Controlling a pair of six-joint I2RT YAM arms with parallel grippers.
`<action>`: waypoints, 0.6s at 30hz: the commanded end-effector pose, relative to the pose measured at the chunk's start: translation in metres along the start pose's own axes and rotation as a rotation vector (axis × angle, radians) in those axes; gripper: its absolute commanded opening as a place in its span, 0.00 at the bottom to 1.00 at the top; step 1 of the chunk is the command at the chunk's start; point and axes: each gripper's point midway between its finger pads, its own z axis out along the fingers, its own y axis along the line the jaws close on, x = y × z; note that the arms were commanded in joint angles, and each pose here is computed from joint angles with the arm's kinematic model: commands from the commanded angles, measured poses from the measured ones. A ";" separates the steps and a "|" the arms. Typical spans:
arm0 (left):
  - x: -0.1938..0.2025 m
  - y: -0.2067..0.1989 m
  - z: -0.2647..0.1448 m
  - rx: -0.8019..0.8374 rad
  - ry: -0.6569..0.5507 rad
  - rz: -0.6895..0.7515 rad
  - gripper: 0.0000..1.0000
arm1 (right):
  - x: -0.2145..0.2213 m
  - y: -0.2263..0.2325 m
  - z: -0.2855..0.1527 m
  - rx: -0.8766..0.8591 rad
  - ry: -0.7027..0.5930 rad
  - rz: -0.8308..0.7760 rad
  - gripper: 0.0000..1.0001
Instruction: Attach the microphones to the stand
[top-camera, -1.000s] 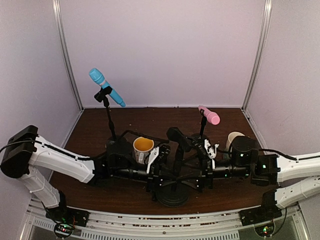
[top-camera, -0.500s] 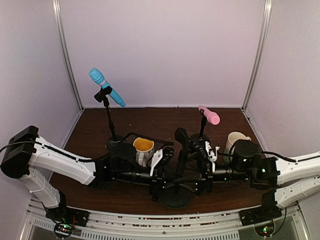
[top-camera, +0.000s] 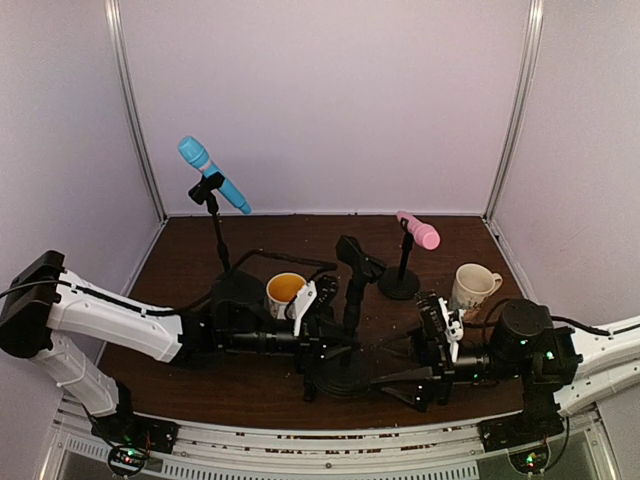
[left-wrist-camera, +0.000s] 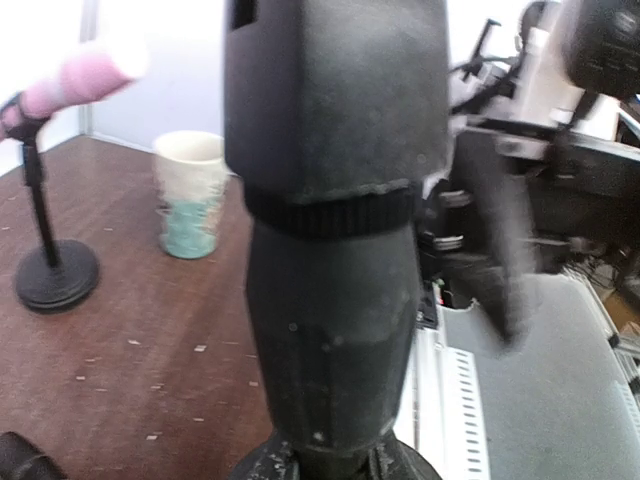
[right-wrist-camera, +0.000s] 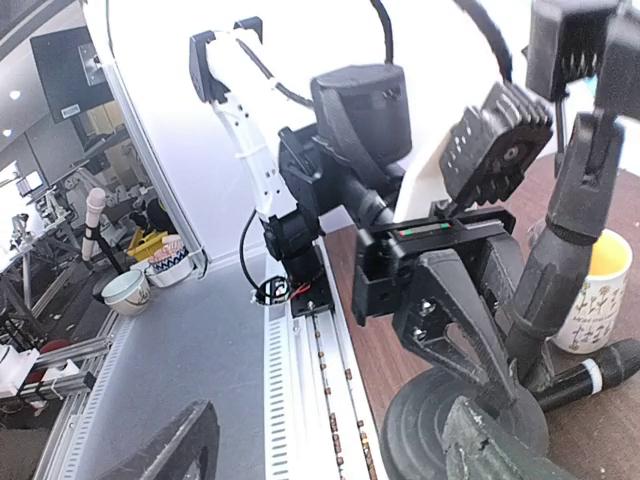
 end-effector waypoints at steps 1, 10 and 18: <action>-0.053 -0.025 -0.011 0.126 -0.153 0.062 0.00 | -0.009 -0.009 -0.013 0.067 -0.023 -0.043 0.78; -0.047 -0.060 -0.019 0.303 -0.149 0.072 0.00 | -0.022 -0.029 0.001 0.096 -0.004 -0.096 0.77; -0.041 -0.063 -0.011 0.312 -0.099 0.063 0.00 | -0.036 -0.016 0.024 -0.001 -0.049 -0.107 0.77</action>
